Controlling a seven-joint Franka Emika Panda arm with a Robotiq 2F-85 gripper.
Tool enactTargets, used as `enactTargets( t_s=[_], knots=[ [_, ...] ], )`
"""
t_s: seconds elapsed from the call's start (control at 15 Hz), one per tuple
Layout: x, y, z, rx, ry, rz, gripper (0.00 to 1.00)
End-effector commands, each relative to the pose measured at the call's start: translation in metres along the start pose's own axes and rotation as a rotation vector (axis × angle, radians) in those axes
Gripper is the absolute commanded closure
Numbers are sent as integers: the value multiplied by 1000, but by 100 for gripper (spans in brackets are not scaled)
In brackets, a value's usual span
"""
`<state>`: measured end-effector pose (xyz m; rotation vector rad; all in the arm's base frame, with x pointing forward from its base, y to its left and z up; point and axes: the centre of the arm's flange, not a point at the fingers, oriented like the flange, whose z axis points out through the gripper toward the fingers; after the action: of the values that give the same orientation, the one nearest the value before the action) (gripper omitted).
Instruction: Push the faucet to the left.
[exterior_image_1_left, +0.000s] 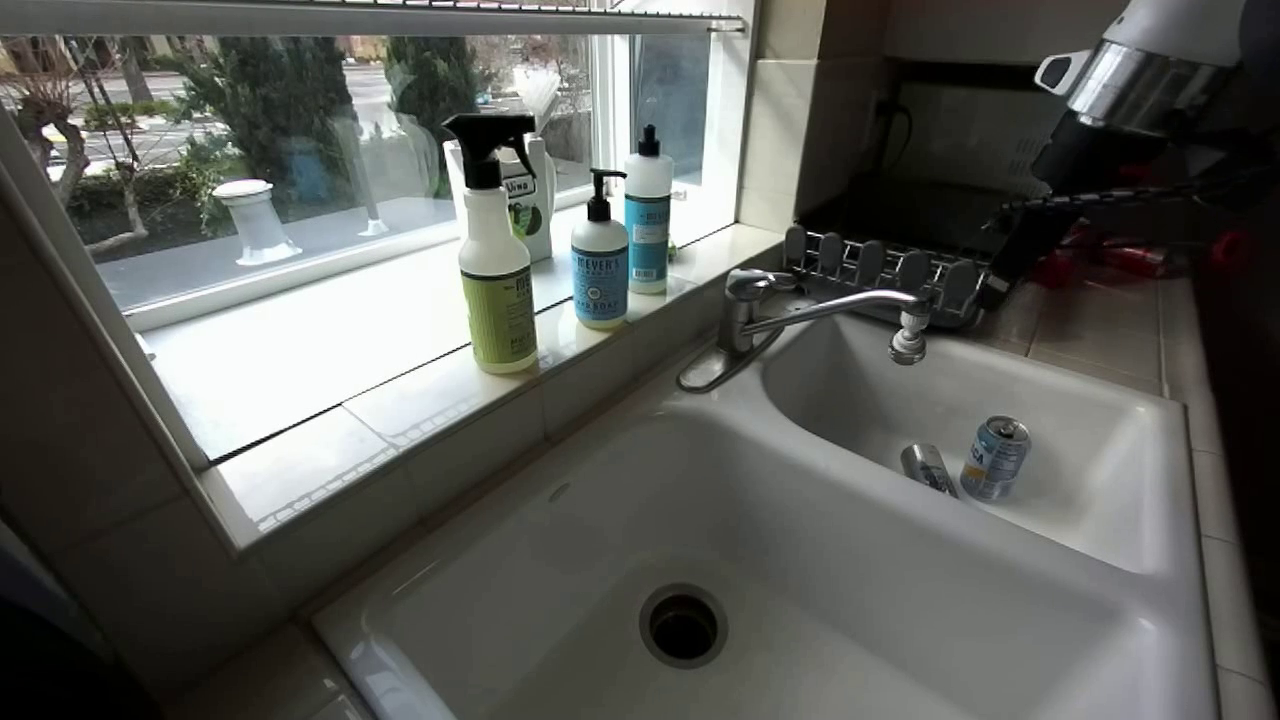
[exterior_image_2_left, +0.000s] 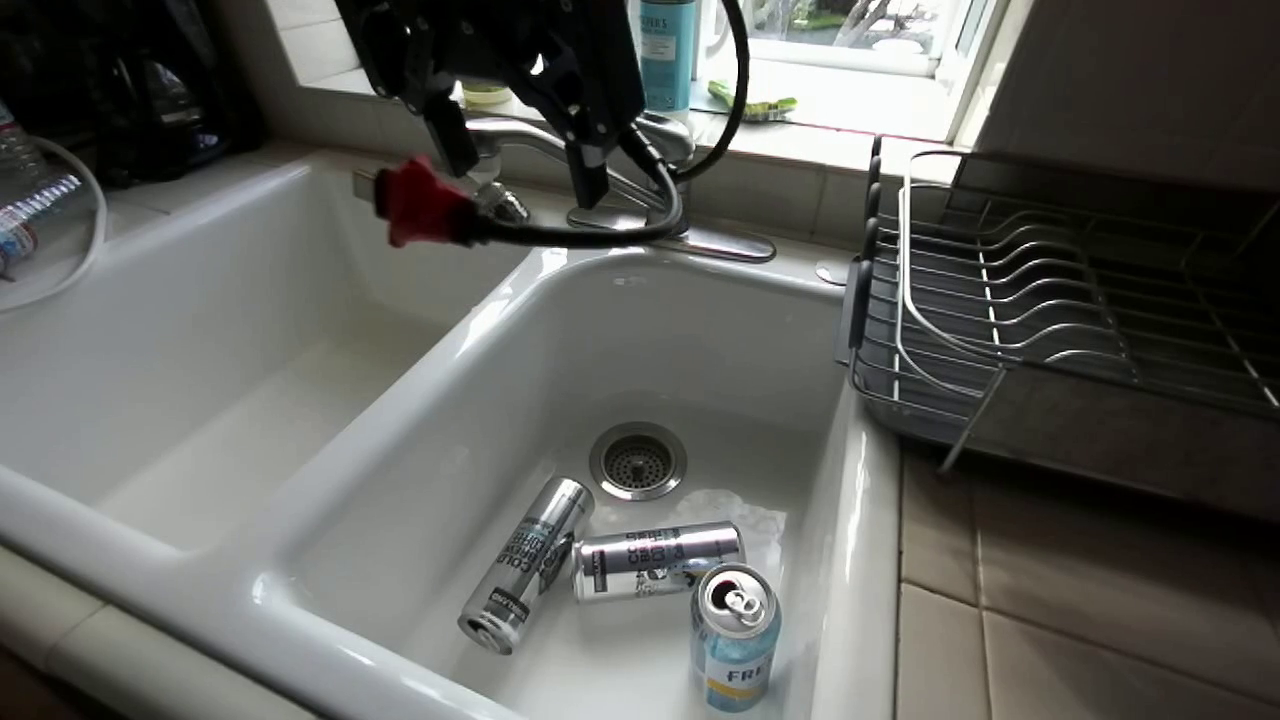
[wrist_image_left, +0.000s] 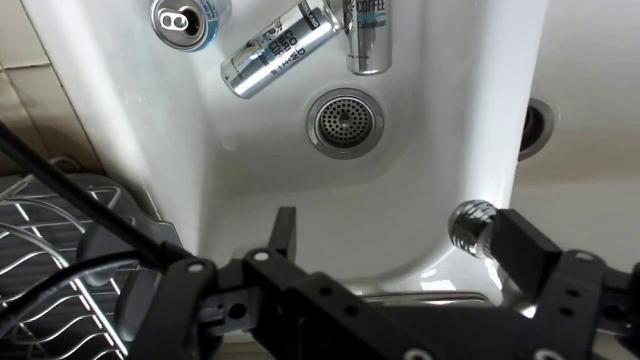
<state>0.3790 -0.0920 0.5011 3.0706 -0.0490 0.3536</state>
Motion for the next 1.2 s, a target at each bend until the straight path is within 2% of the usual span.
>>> enactTargets(
  t_s=[0.0,0.13,0.53,0.73,1.13],
  knots=[
    [14,-15,-15,87,13,-25,0],
    [25,-29,-18,112,39,3,0],
    [45,-61,-10,170,23,8,0],
    [51,-70,5,147,-10,27,0],
    [61,-80,24,115,-16,48,0]
  ],
)
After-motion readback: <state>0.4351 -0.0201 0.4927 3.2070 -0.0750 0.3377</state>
